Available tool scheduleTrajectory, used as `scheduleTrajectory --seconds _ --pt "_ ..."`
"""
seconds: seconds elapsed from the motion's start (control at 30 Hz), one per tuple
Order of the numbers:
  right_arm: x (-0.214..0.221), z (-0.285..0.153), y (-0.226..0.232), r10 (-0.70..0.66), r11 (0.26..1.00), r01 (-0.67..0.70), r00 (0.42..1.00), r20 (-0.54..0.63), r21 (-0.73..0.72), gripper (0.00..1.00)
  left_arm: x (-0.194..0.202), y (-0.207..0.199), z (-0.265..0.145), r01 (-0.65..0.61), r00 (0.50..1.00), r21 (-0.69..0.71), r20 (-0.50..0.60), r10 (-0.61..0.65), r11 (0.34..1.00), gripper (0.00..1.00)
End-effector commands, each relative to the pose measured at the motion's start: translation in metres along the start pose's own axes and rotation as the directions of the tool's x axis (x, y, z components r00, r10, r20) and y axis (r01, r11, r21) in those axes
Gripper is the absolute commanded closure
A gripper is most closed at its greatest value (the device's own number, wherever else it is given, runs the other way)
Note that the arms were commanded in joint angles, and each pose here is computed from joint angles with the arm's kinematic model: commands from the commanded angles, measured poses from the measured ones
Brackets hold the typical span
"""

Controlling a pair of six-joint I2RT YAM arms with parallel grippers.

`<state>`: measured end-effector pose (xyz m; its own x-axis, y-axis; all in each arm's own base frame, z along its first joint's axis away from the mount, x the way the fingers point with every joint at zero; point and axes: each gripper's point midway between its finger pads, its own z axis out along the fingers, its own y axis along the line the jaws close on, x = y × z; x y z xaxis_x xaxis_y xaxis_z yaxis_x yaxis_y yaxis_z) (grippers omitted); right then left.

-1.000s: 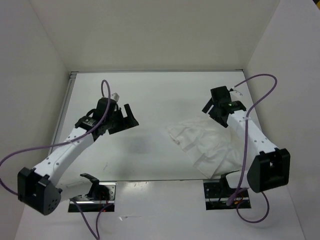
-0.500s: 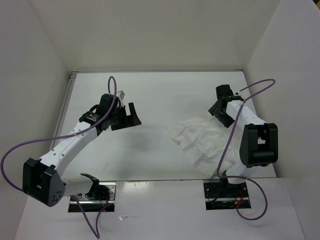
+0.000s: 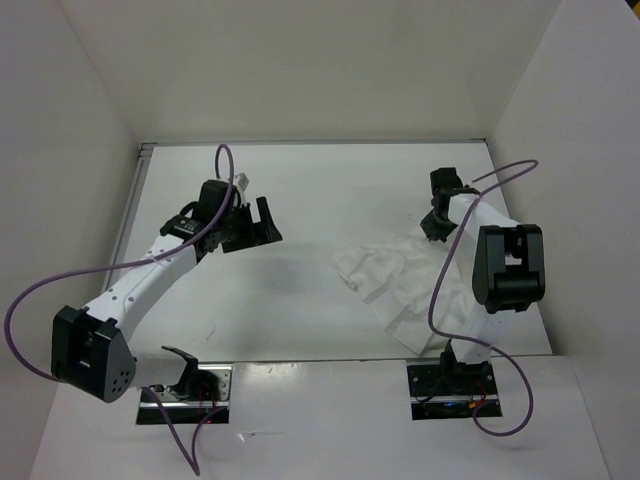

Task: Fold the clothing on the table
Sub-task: Grab the skirt from the pile, then move the skirt to the center of the board

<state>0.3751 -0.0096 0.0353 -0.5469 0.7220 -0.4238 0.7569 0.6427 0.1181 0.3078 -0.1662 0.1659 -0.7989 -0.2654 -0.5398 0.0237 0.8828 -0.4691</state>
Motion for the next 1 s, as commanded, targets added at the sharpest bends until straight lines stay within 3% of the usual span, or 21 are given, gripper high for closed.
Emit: scheduleTrajectory --seconds 0.0,0.1,0.2,0.23,0.37,0.5,0.57,0.7,0.87,0.97 --pt "-0.029 -0.063 0.063 -0.029 0.972 0.055 0.993 0.115 -0.229 1.0 -0.022 -0.005 -0.005 -0.027 0.998 0.024 0.058 0.025 0.999 0.02" --pt "-0.047 -0.16 0.121 -0.072 0.856 0.183 0.969 0.237 -0.484 1.0 -0.03 0.005 -0.007 0.0 0.997 0.01 0.072 -0.001 1.0 0.02" --pt "-0.06 -0.248 0.16 -0.094 0.684 0.295 0.943 0.32 -0.667 1.0 -0.04 0.017 -0.008 0.028 0.995 -0.008 0.1 -0.027 1.0 0.02" --pt "-0.059 -0.281 0.173 -0.107 0.592 0.314 0.943 0.315 -0.742 1.0 -0.043 0.022 -0.009 0.037 0.993 -0.024 0.111 -0.034 0.999 0.02" --pt "-0.063 -0.362 0.17 -0.072 0.403 0.379 0.921 0.383 -0.833 1.0 -0.054 0.042 -0.015 0.079 0.987 -0.075 0.149 -0.067 0.994 0.02" --pt "-0.065 -0.403 0.143 -0.003 0.335 0.384 0.914 0.406 -0.861 1.0 -0.056 0.055 -0.016 0.101 0.984 -0.119 0.157 -0.082 0.988 0.02" --pt "-0.063 -0.399 0.133 -0.004 0.327 0.369 0.921 0.389 -0.87 1.0 -0.053 0.058 -0.015 0.104 0.985 -0.131 0.154 -0.083 0.986 0.02" --pt "-0.048 -0.35 0.116 -0.079 0.413 0.317 0.946 0.314 -0.854 1.0 -0.049 0.058 -0.01 0.095 0.989 -0.124 0.128 -0.079 0.988 0.02" --pt "-0.029 -0.341 0.132 -0.158 0.362 0.333 0.942 0.295 -0.871 1.0 -0.052 0.056 -0.008 0.084 0.989 -0.114 0.129 -0.069 0.99 0.02" --pt "0.005 -0.346 0.16 -0.299 0.314 0.42 0.895 0.331 -0.851 1.0 -0.051 0.057 -0.006 0.086 0.99 -0.118 0.121 -0.071 0.989 0.02"
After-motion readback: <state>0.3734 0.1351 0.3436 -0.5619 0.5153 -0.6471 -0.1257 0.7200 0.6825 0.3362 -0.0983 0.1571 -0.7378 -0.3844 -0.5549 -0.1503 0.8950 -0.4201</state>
